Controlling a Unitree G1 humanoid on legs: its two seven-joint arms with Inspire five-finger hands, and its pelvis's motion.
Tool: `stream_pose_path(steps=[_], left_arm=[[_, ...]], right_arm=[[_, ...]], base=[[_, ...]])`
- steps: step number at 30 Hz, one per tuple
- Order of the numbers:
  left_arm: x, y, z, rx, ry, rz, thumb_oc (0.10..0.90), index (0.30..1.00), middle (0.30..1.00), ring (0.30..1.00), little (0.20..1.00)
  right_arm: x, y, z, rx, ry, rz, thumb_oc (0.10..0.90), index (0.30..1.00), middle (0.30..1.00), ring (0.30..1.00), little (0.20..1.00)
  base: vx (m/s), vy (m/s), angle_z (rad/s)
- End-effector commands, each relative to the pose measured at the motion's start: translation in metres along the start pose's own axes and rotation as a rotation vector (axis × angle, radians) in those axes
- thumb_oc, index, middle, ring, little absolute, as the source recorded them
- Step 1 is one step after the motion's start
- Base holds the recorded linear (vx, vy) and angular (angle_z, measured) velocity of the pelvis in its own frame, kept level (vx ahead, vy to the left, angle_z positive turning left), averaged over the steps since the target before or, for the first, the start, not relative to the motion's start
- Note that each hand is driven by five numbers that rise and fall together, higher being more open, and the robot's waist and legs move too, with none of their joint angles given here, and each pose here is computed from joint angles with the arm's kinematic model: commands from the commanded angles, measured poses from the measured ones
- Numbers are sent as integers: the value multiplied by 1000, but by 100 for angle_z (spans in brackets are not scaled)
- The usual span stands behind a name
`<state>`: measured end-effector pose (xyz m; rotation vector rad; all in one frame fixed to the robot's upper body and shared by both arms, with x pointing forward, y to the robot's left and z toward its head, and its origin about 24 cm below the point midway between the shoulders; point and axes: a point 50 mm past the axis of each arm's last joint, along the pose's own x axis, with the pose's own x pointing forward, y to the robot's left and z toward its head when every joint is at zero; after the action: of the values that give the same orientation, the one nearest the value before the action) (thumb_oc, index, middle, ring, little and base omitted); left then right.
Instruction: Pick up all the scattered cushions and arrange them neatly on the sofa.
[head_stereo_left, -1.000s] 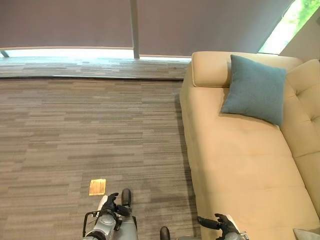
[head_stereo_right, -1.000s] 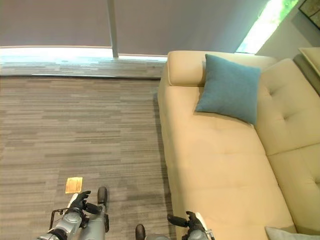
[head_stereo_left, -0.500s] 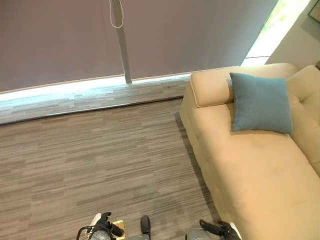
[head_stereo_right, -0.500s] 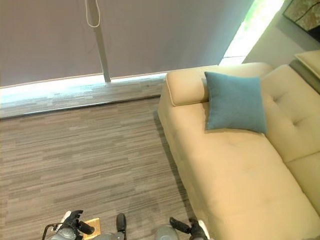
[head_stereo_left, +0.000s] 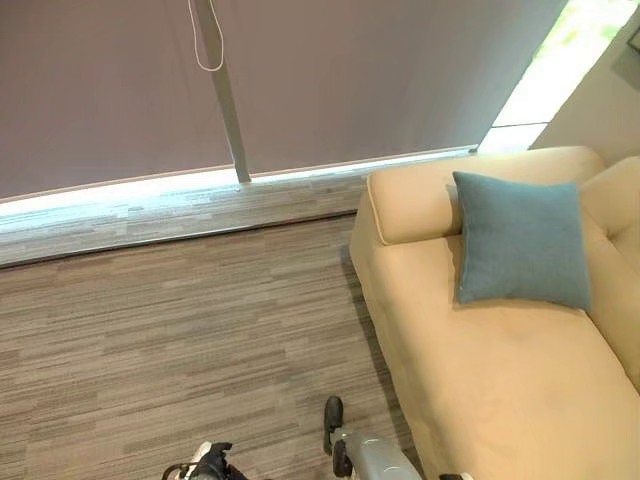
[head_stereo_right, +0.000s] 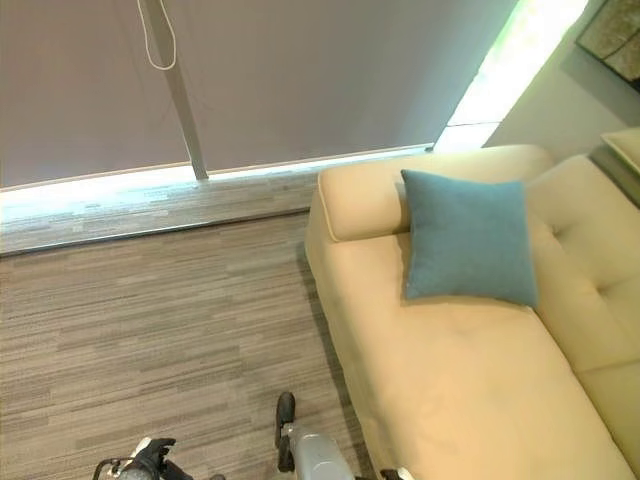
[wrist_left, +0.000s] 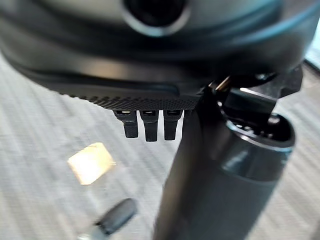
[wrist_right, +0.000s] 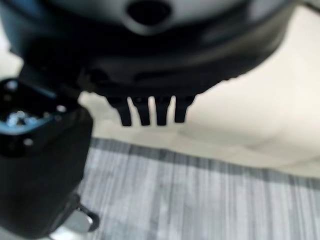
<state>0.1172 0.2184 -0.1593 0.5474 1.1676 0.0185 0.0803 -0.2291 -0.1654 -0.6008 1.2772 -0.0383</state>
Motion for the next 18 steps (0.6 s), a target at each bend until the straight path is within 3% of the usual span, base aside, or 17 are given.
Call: stream_pose_path(steps=[1, 7, 12, 18], left_arm=[[1, 7, 5, 7, -31, 22, 800, 900, 900, 900, 900], [1, 9, 23, -41, -104, 67, 800, 900, 900, 900, 900], [0, 2, 24, -76, -105, 57, 800, 900, 900, 900, 900], [-1, -6, 5, 1, -23, 9, 800, 900, 900, 900, 900]], right_arm=[[3, -25, 33, -5, -146, -83, 800, 900, 900, 900, 900], [-3, -53, 81, 68, -341, -168, 800, 900, 900, 900, 900], [0, -41, 76, -32, -308, -137, 800, 900, 900, 900, 900], [4, -27, 34, -69, -137, -88, 800, 900, 900, 900, 900]], base=[[176, -194, -8], [298, -90, -75], [445, 109, -117], [278, 169, -108]])
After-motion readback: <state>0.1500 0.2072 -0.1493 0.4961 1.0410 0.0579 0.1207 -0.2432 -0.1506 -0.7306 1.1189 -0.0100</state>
